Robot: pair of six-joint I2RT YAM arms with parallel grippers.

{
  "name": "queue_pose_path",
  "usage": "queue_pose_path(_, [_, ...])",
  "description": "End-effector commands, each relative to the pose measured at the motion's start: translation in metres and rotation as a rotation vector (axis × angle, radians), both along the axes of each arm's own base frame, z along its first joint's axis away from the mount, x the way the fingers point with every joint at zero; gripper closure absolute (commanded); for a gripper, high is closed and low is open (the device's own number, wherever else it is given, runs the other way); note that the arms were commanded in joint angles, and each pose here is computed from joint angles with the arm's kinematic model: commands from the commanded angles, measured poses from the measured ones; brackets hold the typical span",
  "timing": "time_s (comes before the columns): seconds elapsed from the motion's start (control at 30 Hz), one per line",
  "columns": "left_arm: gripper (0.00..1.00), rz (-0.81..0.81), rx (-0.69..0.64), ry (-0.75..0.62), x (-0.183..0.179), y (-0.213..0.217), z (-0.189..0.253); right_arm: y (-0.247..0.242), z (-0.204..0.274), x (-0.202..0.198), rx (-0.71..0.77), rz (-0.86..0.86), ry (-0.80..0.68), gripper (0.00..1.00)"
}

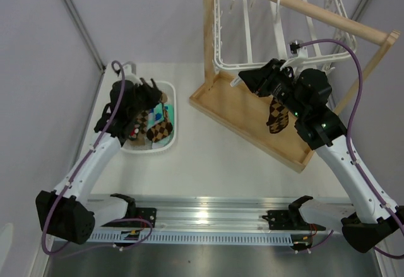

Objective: Clip the socks to the hanger
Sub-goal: Pick up the sock from the bin, then clamp the sock onto the hanger.

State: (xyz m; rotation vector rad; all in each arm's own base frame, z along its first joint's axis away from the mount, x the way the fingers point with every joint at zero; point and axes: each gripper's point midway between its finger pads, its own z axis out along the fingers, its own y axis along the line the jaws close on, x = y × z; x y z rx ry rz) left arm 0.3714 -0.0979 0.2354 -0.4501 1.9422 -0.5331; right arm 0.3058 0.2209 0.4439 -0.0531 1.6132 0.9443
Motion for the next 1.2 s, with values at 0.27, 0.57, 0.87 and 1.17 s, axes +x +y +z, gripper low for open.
queue_pose_path(0.27, [0.99,-0.811,0.448,-0.684,-0.086,-0.142,0.189,-0.009,0.033,0.002,0.051,-0.024,-0.101,1.0])
queue_pose_path(0.57, [0.99,-0.966,0.574,-0.751,-0.098,-0.195,0.194,-0.007,0.034,0.002,0.051,-0.014,-0.107,1.0])
queue_pose_path(0.87, [0.99,-0.798,0.761,-0.737,-0.075,-0.215,0.175,-0.01,0.035,0.002,0.056,-0.032,-0.102,1.0])
queue_pose_path(1.17, [0.99,-0.853,0.797,-0.781,-0.086,-0.231,0.158,-0.013,0.033,0.004,0.056,-0.051,-0.095,1.0])
